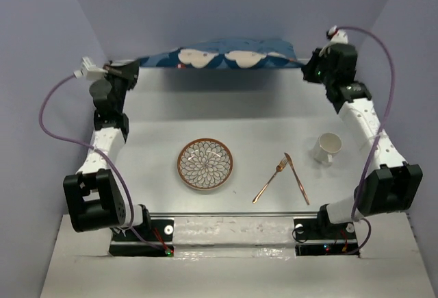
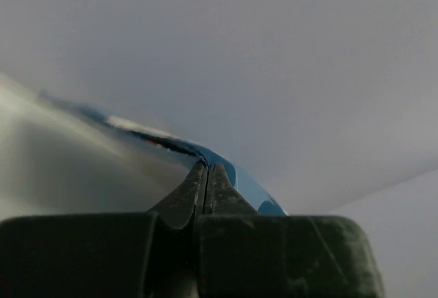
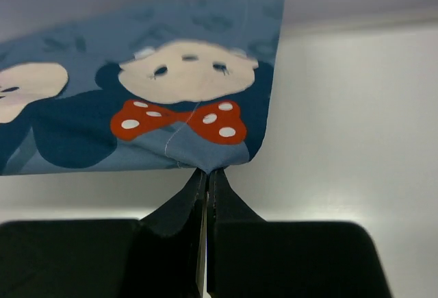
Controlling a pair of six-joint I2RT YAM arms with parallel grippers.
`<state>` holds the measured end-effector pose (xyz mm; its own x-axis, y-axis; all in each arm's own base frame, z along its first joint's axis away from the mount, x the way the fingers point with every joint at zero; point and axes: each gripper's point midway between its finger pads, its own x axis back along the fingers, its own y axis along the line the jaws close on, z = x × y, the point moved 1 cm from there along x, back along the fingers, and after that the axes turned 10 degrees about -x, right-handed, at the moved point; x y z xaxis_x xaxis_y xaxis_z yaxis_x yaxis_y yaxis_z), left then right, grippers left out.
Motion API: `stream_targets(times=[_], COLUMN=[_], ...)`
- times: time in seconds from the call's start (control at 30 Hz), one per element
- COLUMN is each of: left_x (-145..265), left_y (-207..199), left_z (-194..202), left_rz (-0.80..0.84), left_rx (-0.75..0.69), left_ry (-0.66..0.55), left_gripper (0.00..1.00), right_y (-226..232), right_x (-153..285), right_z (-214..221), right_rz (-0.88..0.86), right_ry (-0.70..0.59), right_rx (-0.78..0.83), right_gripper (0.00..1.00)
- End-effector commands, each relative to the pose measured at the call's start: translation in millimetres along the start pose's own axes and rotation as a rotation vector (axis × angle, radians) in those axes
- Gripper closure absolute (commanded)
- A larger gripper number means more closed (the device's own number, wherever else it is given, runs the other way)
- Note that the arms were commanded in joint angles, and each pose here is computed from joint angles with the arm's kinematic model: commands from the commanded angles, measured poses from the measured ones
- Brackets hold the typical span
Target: Set the dinner table for one person
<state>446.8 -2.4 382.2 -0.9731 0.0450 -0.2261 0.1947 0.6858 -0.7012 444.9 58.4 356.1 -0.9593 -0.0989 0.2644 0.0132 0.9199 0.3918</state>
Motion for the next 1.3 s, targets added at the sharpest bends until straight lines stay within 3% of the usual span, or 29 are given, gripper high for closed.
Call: stream_targets(times=[0.0, 0.03, 0.17, 0.33, 0.6, 0.8, 0.97, 1.17, 1.27], left_x=[28.5, 33.7, 65.4, 86.3, 116.7, 139.0, 156.2, 163.2, 165.3], left_y=[71.5, 81.6, 134.4, 158.7, 177.5, 185.0, 187.2, 183.1, 181.4], left_z=[60.6, 70.8, 127.7, 155.7, 178.4, 185.4, 189.5, 181.3, 177.9], left_rz=[-0.092, -0.108, -0.193, -0.238, -0.298, -0.342, -0.361, -0.367, -0.377], left_rx=[0.038, 0.039, 0.084, 0.106, 0.138, 0.136, 0.161, 0.227, 0.235], left_ry=[0.043, 0.057, 0.148, 0.196, 0.226, 0.229, 0.224, 0.187, 0.181], left_gripper=[1.00, 1.00, 1.00, 1.00, 1.00, 1.00, 1.00, 0.82, 0.61], right_y=[-32.1, -45.6, -69.7, -92.1, -110.4, -106.2, -100.6, -92.7, -95.8], right_x=[-35.7, -37.1, -43.9, -32.5, -3.9, -2.8, 3.3, 12.0, 19.3], right_z=[89.1, 126.6, 193.5, 250.6, 290.3, 293.1, 288.1, 291.9, 300.2], right_rz=[0.007, 0.027, 0.074, 0.136, 0.188, 0.150, 0.119, 0.105, 0.129], right_ry=[0.111, 0.182, 0.309, 0.419, 0.484, 0.466, 0.448, 0.452, 0.463], right_rx=[-0.093, -0.104, -0.152, -0.199, -0.217, -0.236, -0.240, -0.227, -0.231], right_gripper=[1.00, 1.00, 1.00, 1.00, 1.00, 1.00, 0.90, 0.83, 0.82])
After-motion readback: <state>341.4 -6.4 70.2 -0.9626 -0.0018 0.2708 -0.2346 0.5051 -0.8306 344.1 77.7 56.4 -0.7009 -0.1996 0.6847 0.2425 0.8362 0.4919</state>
